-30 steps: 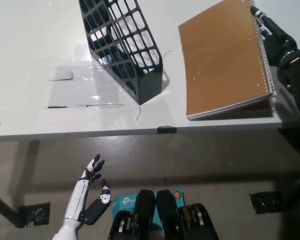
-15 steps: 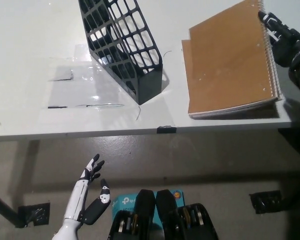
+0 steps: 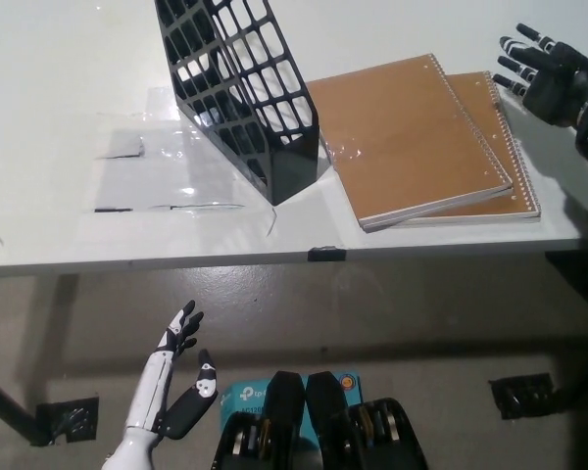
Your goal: Use the right hand to pick up a book from the book holder on the left side and put it on another book on the right side
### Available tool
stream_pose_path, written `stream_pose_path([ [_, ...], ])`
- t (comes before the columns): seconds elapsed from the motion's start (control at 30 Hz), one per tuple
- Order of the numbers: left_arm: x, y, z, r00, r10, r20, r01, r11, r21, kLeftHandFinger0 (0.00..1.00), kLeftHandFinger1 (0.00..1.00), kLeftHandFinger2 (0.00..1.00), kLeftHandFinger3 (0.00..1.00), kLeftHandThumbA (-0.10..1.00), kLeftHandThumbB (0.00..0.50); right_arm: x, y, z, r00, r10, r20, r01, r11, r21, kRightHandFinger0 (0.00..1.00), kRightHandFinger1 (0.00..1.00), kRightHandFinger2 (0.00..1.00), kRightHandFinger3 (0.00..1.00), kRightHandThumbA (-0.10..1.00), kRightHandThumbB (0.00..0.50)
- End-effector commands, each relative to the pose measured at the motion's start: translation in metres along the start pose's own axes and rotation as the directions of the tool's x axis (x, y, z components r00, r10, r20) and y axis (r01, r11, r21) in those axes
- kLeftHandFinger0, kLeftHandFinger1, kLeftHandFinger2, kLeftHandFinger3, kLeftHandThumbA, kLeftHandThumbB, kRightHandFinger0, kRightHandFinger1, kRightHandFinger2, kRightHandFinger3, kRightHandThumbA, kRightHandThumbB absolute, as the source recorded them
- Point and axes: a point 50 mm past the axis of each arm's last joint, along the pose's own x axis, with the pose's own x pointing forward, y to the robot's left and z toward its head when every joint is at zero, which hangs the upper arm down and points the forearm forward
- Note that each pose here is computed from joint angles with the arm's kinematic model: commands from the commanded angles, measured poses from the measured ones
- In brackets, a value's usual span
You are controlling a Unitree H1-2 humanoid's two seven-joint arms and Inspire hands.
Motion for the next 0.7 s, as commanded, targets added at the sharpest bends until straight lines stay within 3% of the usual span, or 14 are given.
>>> stream_pose_path([
  [0.0,0.005,0.005,0.007,0.998,0.028,0.053,-0.027,1.000,-0.004,0.93,0.94,0.92,1.00,0.17,0.120,-0.009,0.002,0.063,0.979,0.057,0.195,-0.035,0.993,-0.114,1.00,1.00,1.00,1.00,0.55,0.313],
  [0.07,0.006,0.006,0.008,0.998,0.029,0.052,-0.029,1.000,0.001,0.93,0.95,0.92,1.00,0.18,0.122,-0.012,0.002,0.075,0.955,0.021,0.295,0.008,0.995,-0.099,1.00,1.00,1.00,1.00,0.49,0.303],
  [0.1,0.006,0.006,0.008,0.998,0.030,0.051,-0.030,1.000,0.003,0.93,0.95,0.92,1.00,0.18,0.124,-0.014,0.002,0.080,0.941,0.025,0.337,0.025,0.989,-0.145,1.00,1.00,1.00,1.00,0.54,0.276],
  [0.13,0.007,0.006,0.009,0.998,0.031,0.057,-0.031,0.999,0.005,0.93,0.95,0.92,1.00,0.17,0.119,-0.017,0.004,0.088,0.923,0.019,0.383,0.031,0.992,-0.122,1.00,1.00,1.00,1.00,0.53,0.287],
  [0.2,0.008,0.007,0.009,0.997,0.033,0.064,-0.034,0.999,0.007,0.93,0.94,0.92,1.00,0.17,0.121,-0.030,0.012,0.109,0.853,0.053,0.519,0.039,0.986,-0.165,1.00,1.00,1.00,1.00,0.59,0.265],
  [0.23,0.011,0.008,0.010,0.997,0.034,0.066,-0.034,0.999,0.009,0.94,0.95,0.92,1.00,0.18,0.119,-0.042,0.021,0.120,0.806,0.088,0.585,0.053,0.974,-0.220,1.00,1.00,1.00,1.00,0.62,0.300],
  [0.37,0.022,0.011,0.014,0.996,0.040,0.081,-0.041,0.999,0.008,0.95,0.96,0.93,1.00,0.21,0.115,-0.113,0.065,0.135,0.652,0.263,0.711,0.025,0.930,-0.367,1.00,1.00,1.00,1.00,0.62,0.300],
  [0.4,0.024,0.011,0.015,0.995,0.040,0.087,-0.041,0.999,0.010,0.97,0.97,0.94,1.00,0.26,0.102,-0.127,0.072,0.134,0.624,0.305,0.720,0.008,0.918,-0.396,1.00,1.00,1.00,1.00,0.61,0.325],
  [0.43,0.031,0.014,0.019,0.994,0.040,0.104,-0.042,0.999,0.018,1.00,0.98,0.96,1.00,0.35,0.081,-0.159,0.091,0.131,0.551,0.401,0.732,-0.036,0.888,-0.459,1.00,1.00,1.00,1.00,0.60,0.340],
  [0.5,0.037,0.017,0.022,0.992,0.035,0.124,-0.038,0.999,0.021,1.00,1.00,1.00,1.00,0.53,0.062,-0.200,0.106,0.114,0.469,0.491,0.734,-0.058,0.847,-0.529,1.00,1.00,1.00,1.00,0.63,0.322],
  [0.53,0.040,0.018,0.024,0.991,0.032,0.131,-0.034,0.999,0.018,1.00,1.00,1.00,1.00,0.65,0.070,-0.219,0.112,0.102,0.417,0.542,0.730,-0.076,0.821,-0.566,1.00,1.00,1.00,1.00,0.64,0.294],
  [0.6,0.045,0.022,0.027,0.989,0.029,0.147,-0.031,0.999,0.013,1.00,1.00,1.00,1.00,0.75,0.073,-0.250,0.118,0.080,0.358,0.599,0.716,-0.111,0.789,-0.605,1.00,1.00,1.00,1.00,0.64,0.295],
  [0.67,0.050,0.024,0.029,0.987,0.029,0.160,-0.030,1.000,0.000,1.00,1.00,1.00,1.00,0.91,0.111,-0.277,0.127,0.054,0.299,0.658,0.691,-0.227,0.753,-0.618,1.00,1.00,1.00,1.00,0.60,0.269],
])
